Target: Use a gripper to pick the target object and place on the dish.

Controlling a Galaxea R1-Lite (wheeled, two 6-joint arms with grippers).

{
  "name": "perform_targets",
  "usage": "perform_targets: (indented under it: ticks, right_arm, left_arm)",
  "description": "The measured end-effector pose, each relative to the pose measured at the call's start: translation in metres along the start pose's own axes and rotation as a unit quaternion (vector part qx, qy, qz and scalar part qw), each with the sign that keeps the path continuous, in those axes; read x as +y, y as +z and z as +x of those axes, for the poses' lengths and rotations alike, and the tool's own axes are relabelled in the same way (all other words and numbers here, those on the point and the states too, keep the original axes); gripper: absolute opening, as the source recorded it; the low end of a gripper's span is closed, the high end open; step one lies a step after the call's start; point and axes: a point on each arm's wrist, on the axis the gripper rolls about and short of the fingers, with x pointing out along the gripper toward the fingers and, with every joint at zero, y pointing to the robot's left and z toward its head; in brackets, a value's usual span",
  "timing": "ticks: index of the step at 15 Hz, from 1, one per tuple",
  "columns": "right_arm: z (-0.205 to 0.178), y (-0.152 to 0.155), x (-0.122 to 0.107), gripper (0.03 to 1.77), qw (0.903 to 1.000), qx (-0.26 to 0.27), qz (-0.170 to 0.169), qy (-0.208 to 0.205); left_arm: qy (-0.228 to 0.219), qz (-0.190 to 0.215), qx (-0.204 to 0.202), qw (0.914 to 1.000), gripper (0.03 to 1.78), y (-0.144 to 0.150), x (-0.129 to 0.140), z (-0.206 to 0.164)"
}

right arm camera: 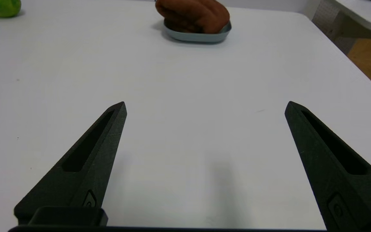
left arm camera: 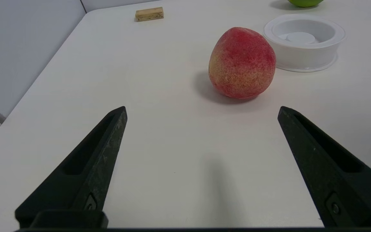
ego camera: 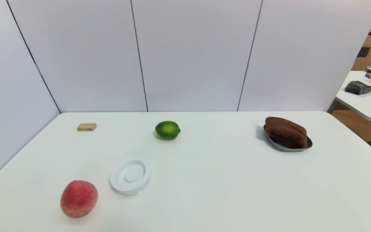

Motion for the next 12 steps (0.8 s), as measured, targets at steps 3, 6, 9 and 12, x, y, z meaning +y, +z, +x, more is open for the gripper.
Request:
perform_targets:
  ticks: [3,6,9,12]
  right_arm:
    - [-0.0013,-0.0008,0.0002,1.70,1.0000,-0.008,0.000,0.003]
    - [-0.0015,-0.0012,0.0002,1.70,1.0000,-0.009,0.001,0.003]
    - [-0.0015,-0.0012,0.0002,1.70,1.0000,-0.009,0.002,0.002]
    - [-0.0015,-0.0012,0.0002,1.70,1.0000,-0.009,0.002,0.002]
  left_arm:
    - [0.000,0.000,0.000,1.0000,1.69,0.0000,0.0000,0.0000]
    - [0.000,0.000,0.000,1.0000,1.69,0.0000,0.0000,0.0000]
    - [0.000,0.000,0.000,1.0000,1.69,0.0000,0.0000,0.0000]
    - [0.000,0.000,0.000,1.0000,1.69,0.0000,0.0000,0.0000]
